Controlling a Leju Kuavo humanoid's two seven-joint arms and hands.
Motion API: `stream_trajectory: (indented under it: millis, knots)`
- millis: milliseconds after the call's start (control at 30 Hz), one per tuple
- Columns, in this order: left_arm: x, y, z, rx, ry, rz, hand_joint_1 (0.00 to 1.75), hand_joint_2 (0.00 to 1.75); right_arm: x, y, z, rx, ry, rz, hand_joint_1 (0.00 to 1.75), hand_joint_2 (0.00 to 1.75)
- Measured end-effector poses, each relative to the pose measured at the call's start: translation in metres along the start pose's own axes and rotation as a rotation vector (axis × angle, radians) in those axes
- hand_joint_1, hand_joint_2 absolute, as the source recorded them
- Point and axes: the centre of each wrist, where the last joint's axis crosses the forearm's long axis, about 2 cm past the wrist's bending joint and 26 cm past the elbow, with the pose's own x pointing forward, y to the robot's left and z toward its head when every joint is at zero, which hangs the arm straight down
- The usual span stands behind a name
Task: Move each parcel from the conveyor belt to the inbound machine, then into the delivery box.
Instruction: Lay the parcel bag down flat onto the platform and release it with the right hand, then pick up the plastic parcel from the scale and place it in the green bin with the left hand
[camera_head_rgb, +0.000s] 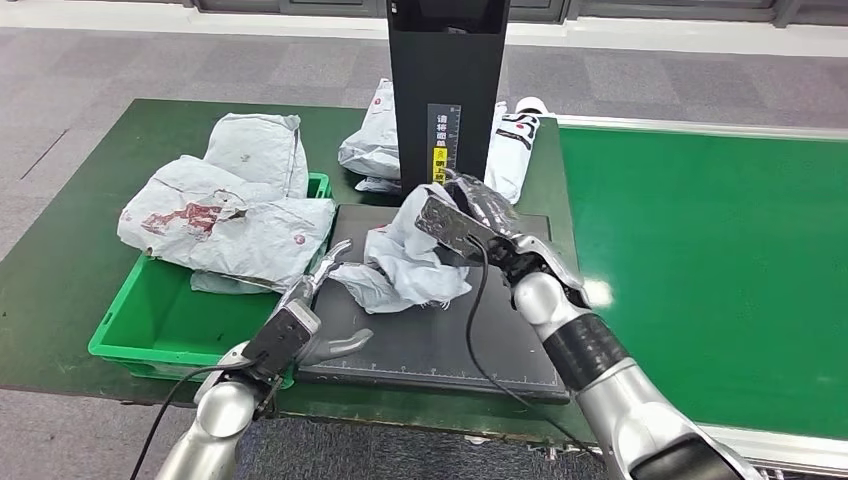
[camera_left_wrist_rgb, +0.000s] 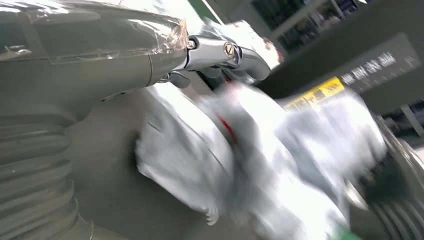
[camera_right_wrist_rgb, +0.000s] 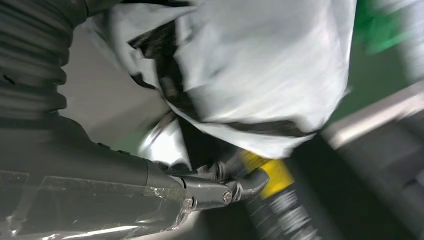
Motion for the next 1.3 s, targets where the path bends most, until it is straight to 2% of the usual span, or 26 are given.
stream_trajectory:
  millis: [33, 200, 300, 500, 733, 967, 1233, 1300]
  knots:
    - [0.0, 0.001, 0.005, 0.011, 0.009, -0.006, 0.0, 1.75, -0.003, 0.0, 0.01, -0.03, 0.019, 0.071, 0.0, 0.0]
    - [0.006, 0.006, 0.024, 0.065, 0.044, -0.025, 0.0, 1.75, -0.01, 0.003, 0.071, -0.229, 0.12, 0.312, 0.0, 0.0]
    - [0.01, 0.007, 0.03, 0.089, 0.051, -0.028, 0.0, 1.75, -0.011, -0.003, 0.105, -0.348, 0.192, 0.371, 0.0, 0.0]
    - [0.016, 0.007, 0.03, 0.106, 0.048, -0.025, 0.0, 1.75, -0.015, -0.009, 0.158, -0.483, 0.278, 0.404, 0.0, 0.0]
    - [0.019, 0.007, 0.03, 0.104, 0.045, -0.022, 0.0, 1.75, -0.018, -0.008, 0.186, -0.54, 0.291, 0.397, 0.0, 0.0]
    - [0.02, 0.004, 0.029, 0.112, 0.057, -0.073, 0.0, 1.75, -0.018, -0.019, 0.208, -0.808, 0.135, 0.232, 0.0, 0.0]
    - [0.02, 0.002, 0.028, 0.117, 0.058, -0.091, 0.0, 1.75, -0.016, -0.019, 0.215, -0.842, 0.113, 0.198, 0.0, 0.0]
    - [0.021, 0.002, 0.028, 0.123, 0.058, -0.126, 0.0, 1.75, -0.016, -0.019, 0.215, -0.855, 0.077, 0.162, 0.0, 0.87]
